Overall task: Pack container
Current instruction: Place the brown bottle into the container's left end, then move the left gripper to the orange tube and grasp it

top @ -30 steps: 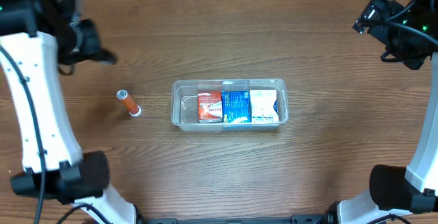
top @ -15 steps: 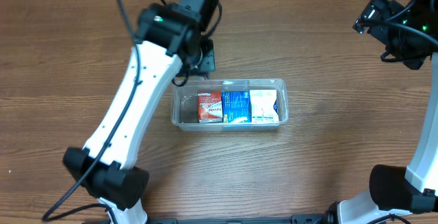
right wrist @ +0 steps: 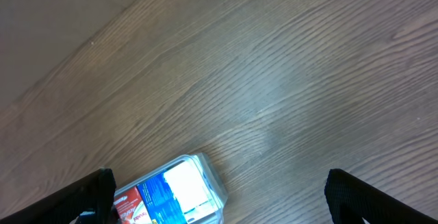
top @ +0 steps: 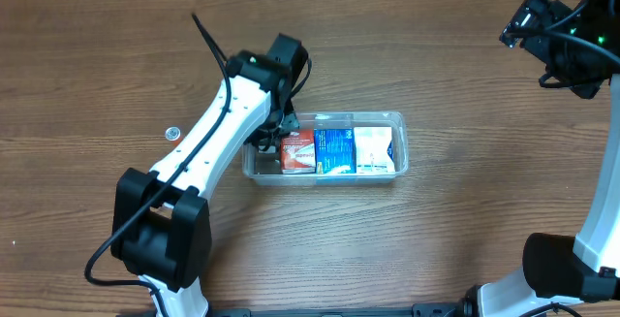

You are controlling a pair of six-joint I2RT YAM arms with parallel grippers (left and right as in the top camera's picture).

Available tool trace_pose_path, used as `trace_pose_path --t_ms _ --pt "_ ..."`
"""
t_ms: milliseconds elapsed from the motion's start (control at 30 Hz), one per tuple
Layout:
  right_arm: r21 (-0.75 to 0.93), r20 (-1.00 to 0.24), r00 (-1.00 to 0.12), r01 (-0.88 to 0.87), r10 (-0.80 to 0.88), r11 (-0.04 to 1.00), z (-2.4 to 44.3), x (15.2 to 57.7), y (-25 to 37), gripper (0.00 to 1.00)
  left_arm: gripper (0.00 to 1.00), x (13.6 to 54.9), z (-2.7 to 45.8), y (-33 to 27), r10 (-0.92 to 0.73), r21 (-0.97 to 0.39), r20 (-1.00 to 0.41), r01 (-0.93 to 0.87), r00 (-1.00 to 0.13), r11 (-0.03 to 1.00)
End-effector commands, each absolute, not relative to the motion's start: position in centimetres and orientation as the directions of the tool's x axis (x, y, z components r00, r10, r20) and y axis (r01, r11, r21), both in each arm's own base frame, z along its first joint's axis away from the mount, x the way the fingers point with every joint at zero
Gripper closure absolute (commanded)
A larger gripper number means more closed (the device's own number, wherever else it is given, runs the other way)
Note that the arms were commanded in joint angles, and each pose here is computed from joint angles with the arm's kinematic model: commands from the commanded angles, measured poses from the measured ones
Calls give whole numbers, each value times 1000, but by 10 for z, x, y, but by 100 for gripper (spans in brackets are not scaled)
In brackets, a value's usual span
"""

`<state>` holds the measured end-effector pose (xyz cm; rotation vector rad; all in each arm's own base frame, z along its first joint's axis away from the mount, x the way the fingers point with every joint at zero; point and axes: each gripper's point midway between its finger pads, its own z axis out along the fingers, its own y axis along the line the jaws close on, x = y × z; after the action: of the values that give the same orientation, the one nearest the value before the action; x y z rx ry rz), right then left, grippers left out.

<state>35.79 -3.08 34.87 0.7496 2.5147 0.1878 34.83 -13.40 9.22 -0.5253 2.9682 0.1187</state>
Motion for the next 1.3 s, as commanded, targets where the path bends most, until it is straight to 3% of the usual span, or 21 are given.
trace_pose_path --t_ms 0,100,167,267,433,600,633,667,700,800,933,1100,1267 --pt "280 -458 -702 468 545 838 360 356 -32 0 96 343 80 -125 -375 79 -149 -389 -915 918" --pt "280 -458 -702 468 545 838 360 356 -32 0 95 346 80 -126 -375 71 -156 -389 -914 918" --pt "280 -458 -702 469 546 838 360 356 -32 0 89 350 80 -128 -377 57 -170 -391 -911 919" --pt "280 -458 -702 468 545 838 360 356 -32 0 63 359 81 -132 -380 25 -197 -392 -904 920" --pt "280 -458 -702 468 545 838 360 356 -32 0 45 362 82 -143 -366 -26 -179 -368 -913 930" --pt "280 -458 -702 468 545 838 360 356 -32 0 43 360 103 -166 -212 -154 -95 -196 -973 968" --pt "280 -458 -702 468 545 838 360 356 -32 0 28 363 113 -166 -199 -162 -99 -182 -975 970" --pt "280 -458 -702 468 545 838 360 356 -32 0 4 366 128 -165 -191 -164 -111 -171 -975 971" --pt "280 -458 -702 468 545 838 360 356 -32 0 0 369 142 -165 -173 -169 -134 -150 -976 974" --pt "280 -458 -702 469 546 838 360 356 -32 0 0 379 210 -155 -175 -203 -247 -126 -953 971" --pt "280 -458 -702 468 545 838 360 356 -32 0 0 371 261 -137 -90 -201 -336 -22 -938 979" --pt "280 -458 -702 468 545 838 360 356 -32 0 0 326 293 -30 -294 -15 -327 -306 -898 952" --pt "280 -458 -702 468 545 838 360 356 -32 0 0 297 290 35 -421 -16 -283 -435 -861 900"
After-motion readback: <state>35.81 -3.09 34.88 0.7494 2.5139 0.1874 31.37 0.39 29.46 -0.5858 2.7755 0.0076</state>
